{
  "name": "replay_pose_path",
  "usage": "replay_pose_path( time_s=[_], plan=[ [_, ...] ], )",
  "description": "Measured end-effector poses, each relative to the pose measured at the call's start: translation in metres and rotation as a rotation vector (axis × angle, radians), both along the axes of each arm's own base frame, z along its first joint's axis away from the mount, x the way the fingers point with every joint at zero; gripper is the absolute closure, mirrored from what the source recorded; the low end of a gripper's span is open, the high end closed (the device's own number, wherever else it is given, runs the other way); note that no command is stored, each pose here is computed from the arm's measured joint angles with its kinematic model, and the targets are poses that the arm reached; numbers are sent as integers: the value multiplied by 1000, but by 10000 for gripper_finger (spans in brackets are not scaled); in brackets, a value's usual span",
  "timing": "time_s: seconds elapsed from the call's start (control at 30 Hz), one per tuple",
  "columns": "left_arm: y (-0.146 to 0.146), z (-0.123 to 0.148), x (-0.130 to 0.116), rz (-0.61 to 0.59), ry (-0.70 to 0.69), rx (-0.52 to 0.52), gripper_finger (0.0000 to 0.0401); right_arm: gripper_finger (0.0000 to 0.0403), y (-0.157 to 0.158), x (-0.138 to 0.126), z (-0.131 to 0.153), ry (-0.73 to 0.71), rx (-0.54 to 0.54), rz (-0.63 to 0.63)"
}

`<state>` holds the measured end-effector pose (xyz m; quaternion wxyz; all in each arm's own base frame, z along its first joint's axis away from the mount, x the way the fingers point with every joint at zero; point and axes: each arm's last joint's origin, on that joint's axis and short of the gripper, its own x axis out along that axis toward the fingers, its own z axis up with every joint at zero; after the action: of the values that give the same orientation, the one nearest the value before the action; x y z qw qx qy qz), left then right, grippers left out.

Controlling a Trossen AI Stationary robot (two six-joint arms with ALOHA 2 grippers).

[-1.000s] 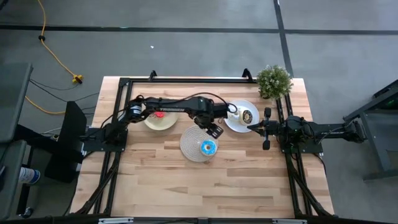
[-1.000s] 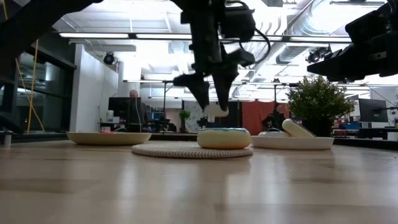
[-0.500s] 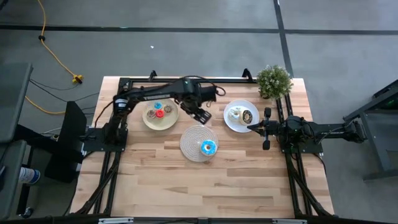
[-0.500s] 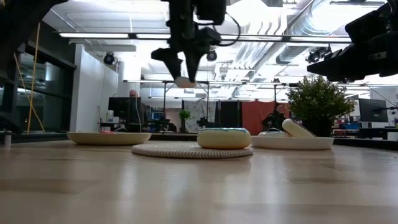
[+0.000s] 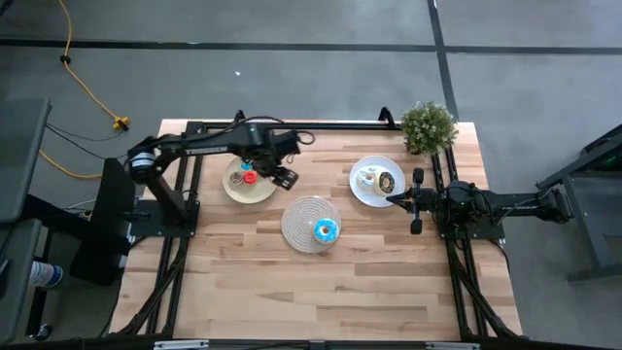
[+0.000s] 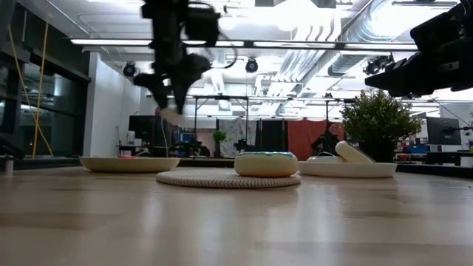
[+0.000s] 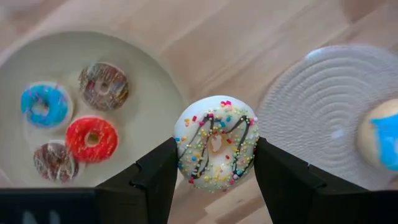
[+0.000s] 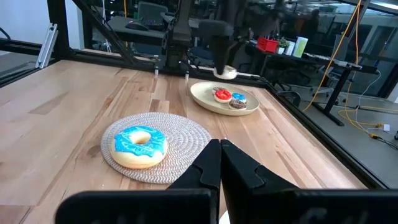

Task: Pick & Place donuts
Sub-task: Put the small white donut on the brown plate

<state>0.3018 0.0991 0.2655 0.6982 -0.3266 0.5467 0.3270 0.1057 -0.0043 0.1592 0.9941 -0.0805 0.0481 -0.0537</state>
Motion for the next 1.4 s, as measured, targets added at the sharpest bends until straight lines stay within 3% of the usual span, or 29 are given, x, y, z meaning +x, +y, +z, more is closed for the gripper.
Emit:
replay_pose_path(
  time_s=[0.2, 0.53, 0.83, 1.4],
  plan=[
    [1, -29, -26, 41, -9, -32, 206, 402, 0, 0, 0, 1, 0, 1],
    [11, -72, -44, 91, -9, -57, 206, 402, 0, 0, 0, 0, 0, 0],
    [18, -87, -52, 111, -6, -45, 206, 402, 0, 0, 0, 0, 0, 0],
    [22, -98, -53, -27, -13, -6, 206, 402, 0, 0, 0, 0, 0, 0]
  ],
)
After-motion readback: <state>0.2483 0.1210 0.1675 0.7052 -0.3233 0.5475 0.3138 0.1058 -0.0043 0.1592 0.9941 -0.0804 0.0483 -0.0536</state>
